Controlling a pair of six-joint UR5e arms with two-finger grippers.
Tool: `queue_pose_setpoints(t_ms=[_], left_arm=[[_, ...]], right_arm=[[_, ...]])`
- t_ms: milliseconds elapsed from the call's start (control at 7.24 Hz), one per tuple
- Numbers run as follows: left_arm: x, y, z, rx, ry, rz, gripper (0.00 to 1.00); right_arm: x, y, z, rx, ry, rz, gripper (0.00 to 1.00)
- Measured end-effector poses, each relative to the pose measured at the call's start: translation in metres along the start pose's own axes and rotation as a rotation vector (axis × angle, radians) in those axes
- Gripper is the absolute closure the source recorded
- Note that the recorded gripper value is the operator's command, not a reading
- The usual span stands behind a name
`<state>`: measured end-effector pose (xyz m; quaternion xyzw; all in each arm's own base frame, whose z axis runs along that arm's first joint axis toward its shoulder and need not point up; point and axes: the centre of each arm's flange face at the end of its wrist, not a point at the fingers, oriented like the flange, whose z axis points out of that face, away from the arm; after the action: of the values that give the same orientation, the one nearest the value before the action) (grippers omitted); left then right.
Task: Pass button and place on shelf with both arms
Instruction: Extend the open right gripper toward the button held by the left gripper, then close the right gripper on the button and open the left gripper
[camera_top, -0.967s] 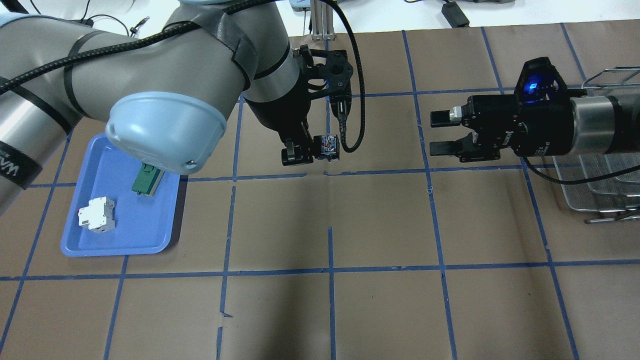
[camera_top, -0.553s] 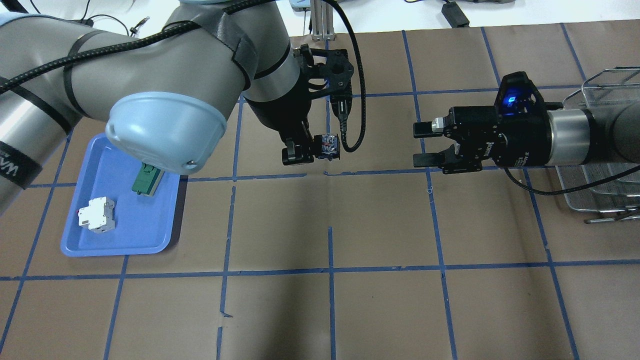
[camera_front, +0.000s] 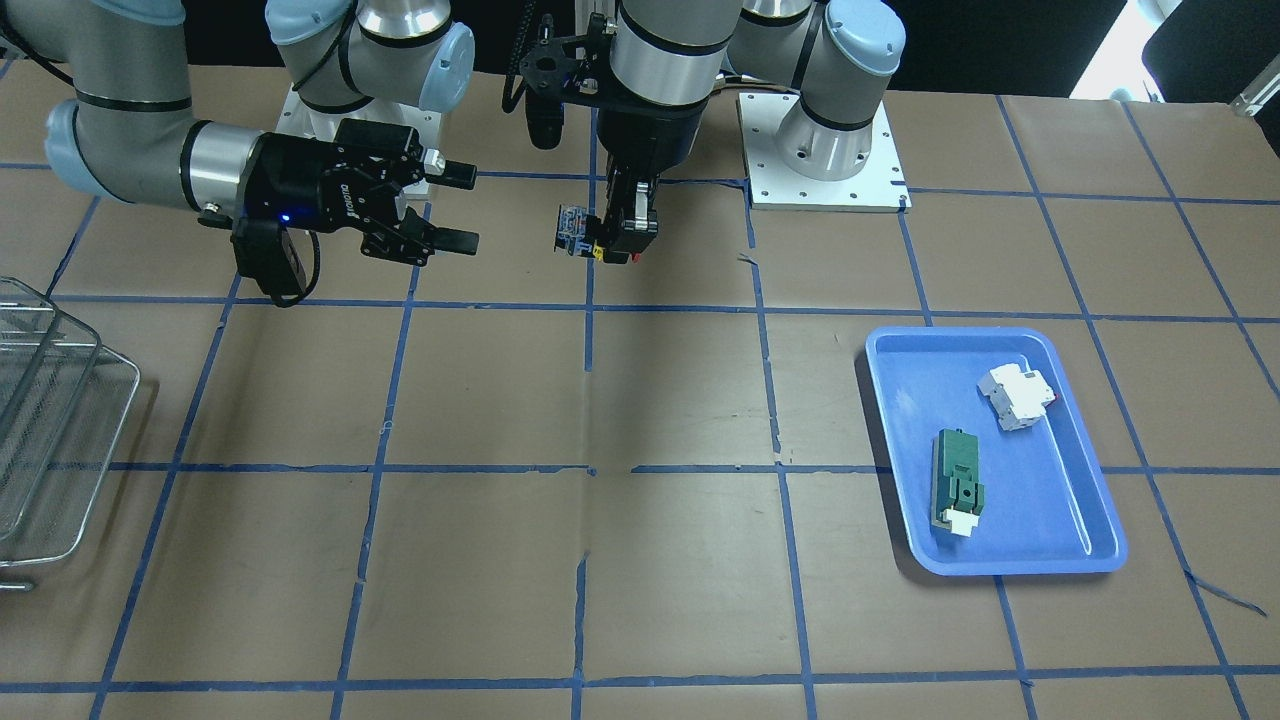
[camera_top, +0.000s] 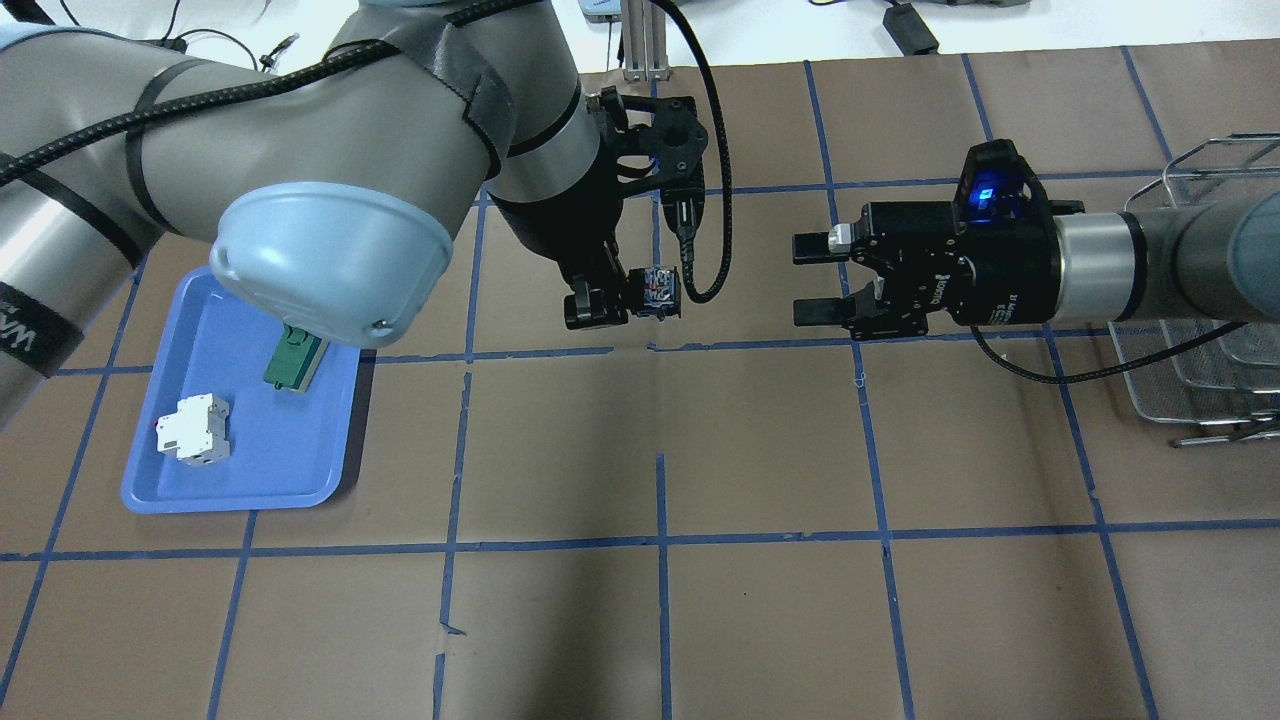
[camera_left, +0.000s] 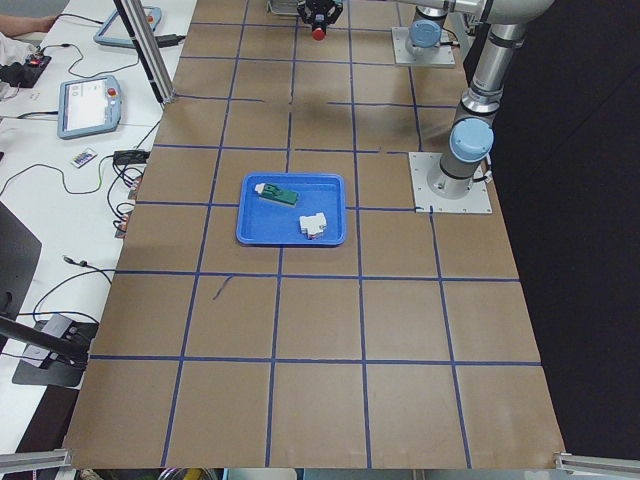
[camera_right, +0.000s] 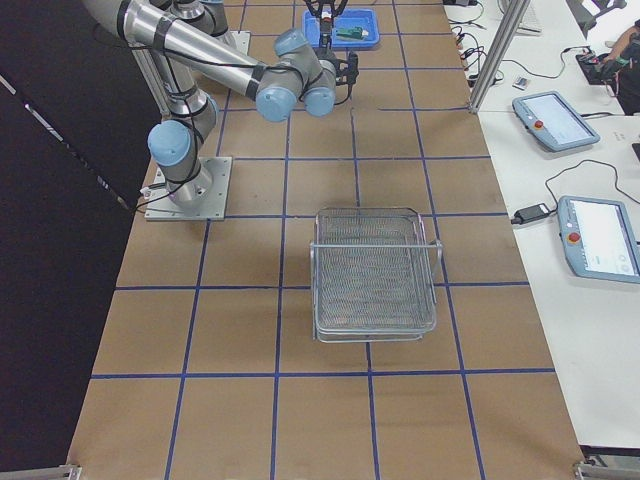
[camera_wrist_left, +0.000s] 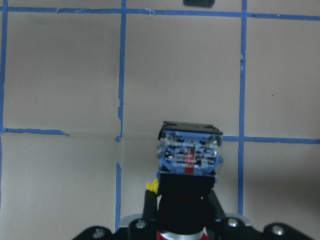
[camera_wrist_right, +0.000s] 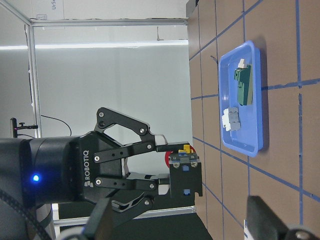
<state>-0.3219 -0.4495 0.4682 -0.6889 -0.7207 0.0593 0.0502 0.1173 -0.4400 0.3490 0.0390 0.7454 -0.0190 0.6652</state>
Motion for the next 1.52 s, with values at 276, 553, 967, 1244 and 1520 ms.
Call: queue_pose_setpoints(t_ms=[276,553,967,1244,1520], left_arm=[[0.000,0.000,0.000,0.001,0.000,-0.008,0.96],[0.000,0.000,0.000,0.001,0.001,-0.011,0.96],[0.000,0.000,0.000,0.001,0.001,-0.012,0.96],[0.000,0.000,0.000,0.001,0.000,-0.013,0.96],[0.000,0.000,0.000,0.001,0.000,-0.014,0.96]], right_arm=[[0.004,-0.010,0.017,-0.017,-0.014,-0.003,0.06],[0.004,-0.014,0.031,-0.040,-0.020,-0.009,0.06],[0.014,-0.014,0.049,-0.078,-0.024,0.013,0.11],[0.017,-0.016,0.055,-0.082,-0.030,0.022,0.14],[0.014,-0.017,0.063,-0.085,-0.039,0.017,0.23]])
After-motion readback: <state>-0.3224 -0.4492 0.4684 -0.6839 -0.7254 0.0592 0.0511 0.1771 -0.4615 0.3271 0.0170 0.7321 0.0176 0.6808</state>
